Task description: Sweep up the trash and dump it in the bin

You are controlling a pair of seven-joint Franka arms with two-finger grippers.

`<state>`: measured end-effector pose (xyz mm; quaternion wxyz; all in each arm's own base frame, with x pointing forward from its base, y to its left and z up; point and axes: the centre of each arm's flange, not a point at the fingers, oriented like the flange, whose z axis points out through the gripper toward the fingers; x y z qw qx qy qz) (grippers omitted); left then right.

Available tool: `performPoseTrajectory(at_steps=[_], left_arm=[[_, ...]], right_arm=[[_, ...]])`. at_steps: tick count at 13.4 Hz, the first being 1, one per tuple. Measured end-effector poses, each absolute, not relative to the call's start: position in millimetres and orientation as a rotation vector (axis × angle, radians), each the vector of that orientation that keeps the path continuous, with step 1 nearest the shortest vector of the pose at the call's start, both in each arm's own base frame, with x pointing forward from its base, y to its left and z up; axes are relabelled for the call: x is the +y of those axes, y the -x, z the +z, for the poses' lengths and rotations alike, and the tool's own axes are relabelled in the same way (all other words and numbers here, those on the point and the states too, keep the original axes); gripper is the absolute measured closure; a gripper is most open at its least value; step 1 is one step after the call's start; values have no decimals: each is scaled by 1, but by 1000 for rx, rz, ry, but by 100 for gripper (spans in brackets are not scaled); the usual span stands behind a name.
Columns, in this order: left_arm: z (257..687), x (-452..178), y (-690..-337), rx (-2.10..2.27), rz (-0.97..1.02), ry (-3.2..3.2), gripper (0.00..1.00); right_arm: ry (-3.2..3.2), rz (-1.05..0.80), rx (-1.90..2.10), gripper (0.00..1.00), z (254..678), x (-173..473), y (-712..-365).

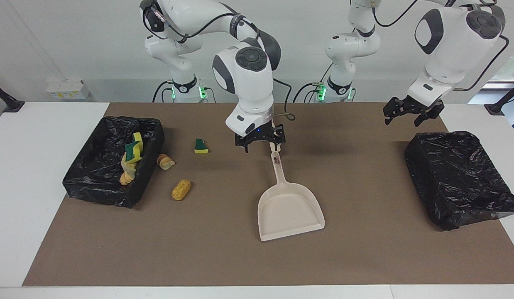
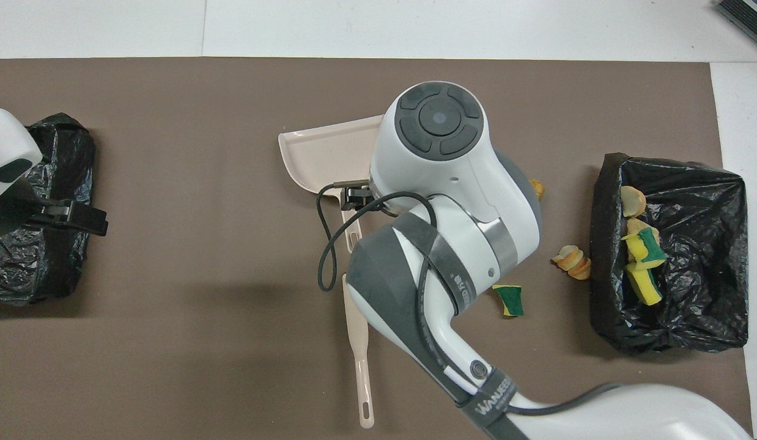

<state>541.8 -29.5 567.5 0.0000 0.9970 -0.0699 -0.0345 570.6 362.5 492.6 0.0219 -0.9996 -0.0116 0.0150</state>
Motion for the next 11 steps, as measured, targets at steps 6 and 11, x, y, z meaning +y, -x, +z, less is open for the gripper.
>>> performPoseTrajectory(at_steps=[6,11], left_arm=[[567,-30,-542,-220,-109,-3132,0],[550,-51,-555,-212,-75,-3129,0]], right_arm=[[3116,329,-97,0,449,372,-442],[3038,343,-54,0,427,380,-372]])
